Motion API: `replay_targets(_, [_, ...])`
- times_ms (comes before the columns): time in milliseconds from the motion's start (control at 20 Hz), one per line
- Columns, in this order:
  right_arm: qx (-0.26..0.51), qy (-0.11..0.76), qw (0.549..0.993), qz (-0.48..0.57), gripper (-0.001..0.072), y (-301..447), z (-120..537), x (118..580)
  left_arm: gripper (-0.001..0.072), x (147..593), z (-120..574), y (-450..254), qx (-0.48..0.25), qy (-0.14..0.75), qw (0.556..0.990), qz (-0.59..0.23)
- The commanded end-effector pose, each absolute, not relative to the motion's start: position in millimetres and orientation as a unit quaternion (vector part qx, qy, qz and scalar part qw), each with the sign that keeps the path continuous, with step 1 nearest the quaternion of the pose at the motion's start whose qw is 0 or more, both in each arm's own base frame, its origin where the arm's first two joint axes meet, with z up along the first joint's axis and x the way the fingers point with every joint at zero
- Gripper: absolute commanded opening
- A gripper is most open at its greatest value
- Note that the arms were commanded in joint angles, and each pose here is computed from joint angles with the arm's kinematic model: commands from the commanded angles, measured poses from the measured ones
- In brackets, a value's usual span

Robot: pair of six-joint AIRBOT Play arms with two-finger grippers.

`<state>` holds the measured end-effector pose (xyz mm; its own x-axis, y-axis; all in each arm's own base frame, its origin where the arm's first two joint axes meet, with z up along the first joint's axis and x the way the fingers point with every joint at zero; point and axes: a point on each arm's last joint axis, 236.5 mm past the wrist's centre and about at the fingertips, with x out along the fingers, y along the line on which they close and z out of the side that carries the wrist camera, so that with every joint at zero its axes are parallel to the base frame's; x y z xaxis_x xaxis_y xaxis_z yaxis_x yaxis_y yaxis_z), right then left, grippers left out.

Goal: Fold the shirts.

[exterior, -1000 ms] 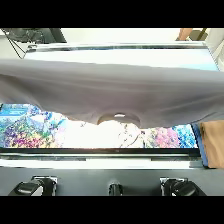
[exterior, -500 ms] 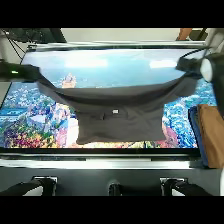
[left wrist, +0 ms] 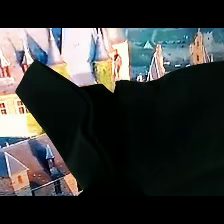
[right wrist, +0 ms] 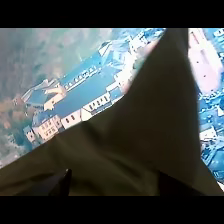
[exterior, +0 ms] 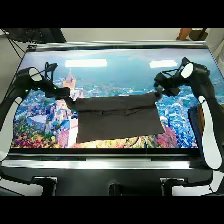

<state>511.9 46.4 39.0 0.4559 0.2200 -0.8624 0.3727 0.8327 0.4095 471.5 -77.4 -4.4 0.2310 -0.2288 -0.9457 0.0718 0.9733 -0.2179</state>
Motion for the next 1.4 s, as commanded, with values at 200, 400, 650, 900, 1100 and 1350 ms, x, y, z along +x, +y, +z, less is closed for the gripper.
replay_targets(200, [0.180, 0.651, 0.726, 0.130, 0.0622, 96.0, 68.0, 405.1, 0.0029, 468.3, -21.7, -80.6, -0.056, 0.629, 0.767, -0.111])
replay_targets(400, [0.158, 0.724, 0.643, 0.194, 0.0623, 163.6, 14.2, 308.3, 0.0029, 463.7, -22.5, -80.7, -0.056, 0.637, 0.761, -0.112])
replay_targets(650, [0.320, 0.726, 0.586, 0.166, 0.0622, 225.3, -62.2, 263.3, 0.0028, 453.1, -23.8, -80.9, -0.054, 0.653, 0.746, -0.115])
replay_targets(900, [0.373, 0.670, 0.632, 0.116, 0.0620, 221.8, -76.6, 305.3, 0.0028, 451.6, -24.0, -81.8, -0.053, 0.656, 0.744, -0.116])
replay_targets(1100, [0.388, 0.683, 0.614, 0.083, 0.0595, 219.7, -99.3, 305.7, 0.0029, 451.5, -22.8, -86.8, -0.063, 0.655, 0.743, -0.122])
replay_targets(1350, [0.392, 0.681, 0.614, 0.073, 0.0391, 218.5, -106.6, 309.5, 0.0029, 450.5, -17.2, -103.3, -0.093, 0.652, 0.739, -0.144])
